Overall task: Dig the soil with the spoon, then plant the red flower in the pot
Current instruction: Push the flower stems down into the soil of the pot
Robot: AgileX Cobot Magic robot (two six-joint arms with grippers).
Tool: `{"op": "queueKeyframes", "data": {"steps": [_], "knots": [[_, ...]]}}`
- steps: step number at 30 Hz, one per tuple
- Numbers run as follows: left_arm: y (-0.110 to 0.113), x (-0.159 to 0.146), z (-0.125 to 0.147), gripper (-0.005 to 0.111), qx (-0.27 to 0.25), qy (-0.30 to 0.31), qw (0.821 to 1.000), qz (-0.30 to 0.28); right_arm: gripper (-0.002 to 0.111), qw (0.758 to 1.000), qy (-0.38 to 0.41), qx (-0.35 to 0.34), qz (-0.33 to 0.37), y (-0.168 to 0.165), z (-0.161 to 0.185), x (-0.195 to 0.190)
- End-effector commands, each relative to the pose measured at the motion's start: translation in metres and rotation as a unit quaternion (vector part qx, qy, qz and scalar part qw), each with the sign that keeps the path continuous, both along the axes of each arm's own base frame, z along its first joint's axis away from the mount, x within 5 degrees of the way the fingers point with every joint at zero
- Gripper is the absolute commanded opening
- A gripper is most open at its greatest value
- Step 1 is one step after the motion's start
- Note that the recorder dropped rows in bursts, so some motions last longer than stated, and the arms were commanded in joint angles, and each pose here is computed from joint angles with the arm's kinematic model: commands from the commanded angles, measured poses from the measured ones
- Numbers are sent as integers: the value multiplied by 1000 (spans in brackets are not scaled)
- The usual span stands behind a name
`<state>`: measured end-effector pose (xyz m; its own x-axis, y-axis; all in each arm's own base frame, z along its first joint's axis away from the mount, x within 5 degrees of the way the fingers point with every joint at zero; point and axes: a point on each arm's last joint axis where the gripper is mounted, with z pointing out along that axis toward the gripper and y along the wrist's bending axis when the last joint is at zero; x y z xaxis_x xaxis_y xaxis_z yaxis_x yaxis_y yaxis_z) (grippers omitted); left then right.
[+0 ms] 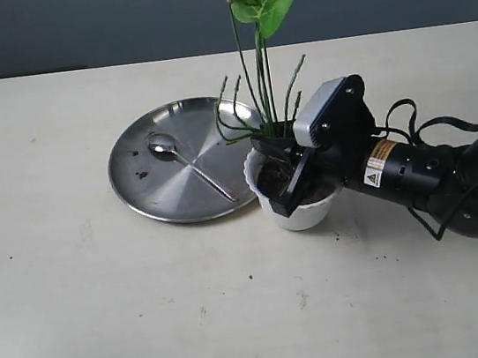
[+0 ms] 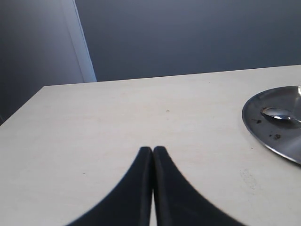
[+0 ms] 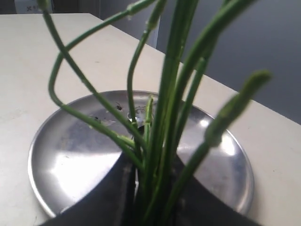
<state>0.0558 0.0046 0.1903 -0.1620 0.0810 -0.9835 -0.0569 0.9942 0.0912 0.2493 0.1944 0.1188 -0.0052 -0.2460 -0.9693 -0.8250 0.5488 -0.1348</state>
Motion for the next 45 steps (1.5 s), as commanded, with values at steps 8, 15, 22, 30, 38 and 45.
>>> {"op": "queueKeyframes", "data": {"steps": [8,15,22,30,38,45], "knots": [[0,0,2,0,-1,-7,1000,-3,-1,999,31,-24,19,-1,-43,-6],[0,0,2,0,-1,-7,1000,-3,-1,999,36,-29,8,-3,-43,-5],[0,0,2,0,-1,-7,1000,-3,0,999,38,-26,-12,-4,-43,-2],[0,0,2,0,-1,-7,1000,-3,28,999,38,-26,-12,-4,-43,-2],[0,0,2,0,-1,-7,1000,-3,32,999,34,-24,-12,-4,-41,-2],[0,0,2,0,-1,-7,1000,-3,32,999,25,-18,-13,-4,-33,-1]]}}
